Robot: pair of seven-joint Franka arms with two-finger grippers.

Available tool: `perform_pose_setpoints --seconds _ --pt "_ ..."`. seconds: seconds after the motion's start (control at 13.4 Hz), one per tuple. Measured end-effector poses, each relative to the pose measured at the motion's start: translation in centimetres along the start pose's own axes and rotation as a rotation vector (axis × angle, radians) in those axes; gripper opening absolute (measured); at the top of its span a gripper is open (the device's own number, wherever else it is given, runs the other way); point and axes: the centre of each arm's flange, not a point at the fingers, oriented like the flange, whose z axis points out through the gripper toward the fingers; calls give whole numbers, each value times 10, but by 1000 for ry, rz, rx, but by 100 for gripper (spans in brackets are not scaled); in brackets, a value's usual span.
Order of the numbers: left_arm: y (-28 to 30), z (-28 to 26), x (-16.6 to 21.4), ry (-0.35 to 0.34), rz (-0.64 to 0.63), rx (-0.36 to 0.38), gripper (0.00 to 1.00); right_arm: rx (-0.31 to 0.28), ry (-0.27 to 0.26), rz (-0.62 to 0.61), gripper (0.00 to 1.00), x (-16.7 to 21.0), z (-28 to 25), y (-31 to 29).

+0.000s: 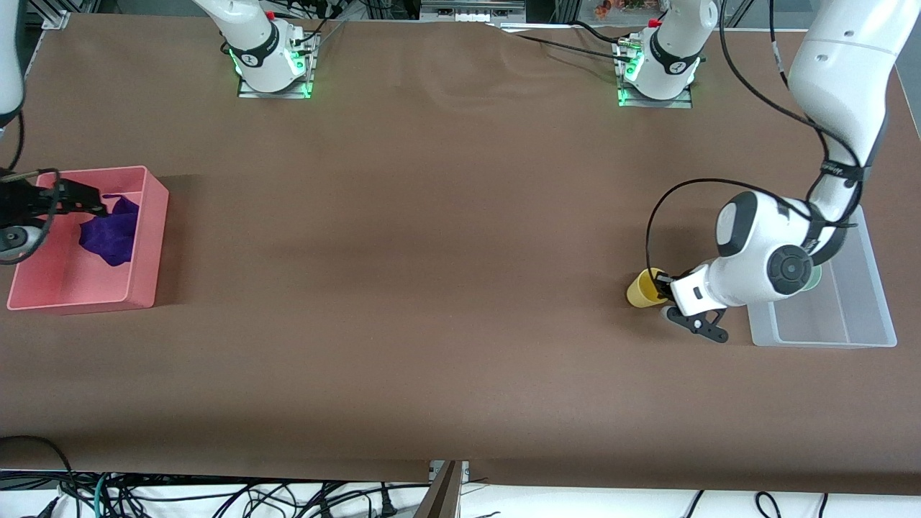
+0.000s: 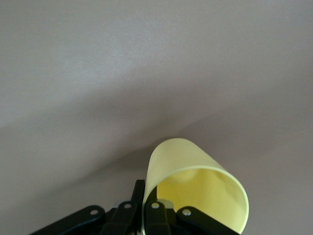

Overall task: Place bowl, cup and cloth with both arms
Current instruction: 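Grasp the yellow cup with the left gripper and carry it into the clear bin, then lower the cup into the green bowl and open the left gripper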

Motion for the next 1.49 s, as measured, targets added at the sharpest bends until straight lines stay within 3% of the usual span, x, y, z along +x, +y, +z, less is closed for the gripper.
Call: perform_pose_setpoints --seconds 0.22,0.37,0.52,0.74,0.97,1.19,1.49 --pt "-21 -84 -24 -143 81 45 4 -42 120 10 100 -2 -43 -3" --pt "-66 -116 -47 -211 200 131 4 -75 144 14 100 -11 -60 -1" --pt "-129 -121 -80 -246 309 148 4 -97 109 41 100 -17 -65 -11" --pt "-212 -97 -121 -200 433 130 4 -72 45 165 100 -23 -64 -35" --pt "-245 -45 -142 -166 488 99 4 -35 1 191 100 -28 -63 -46" --pt "-241 -33 -139 -149 507 99 29 -9 -15 253 100 -30 -61 -49" --pt "-205 -91 -124 -136 537 144 71 -5 -38 268 100 -31 -58 -49"
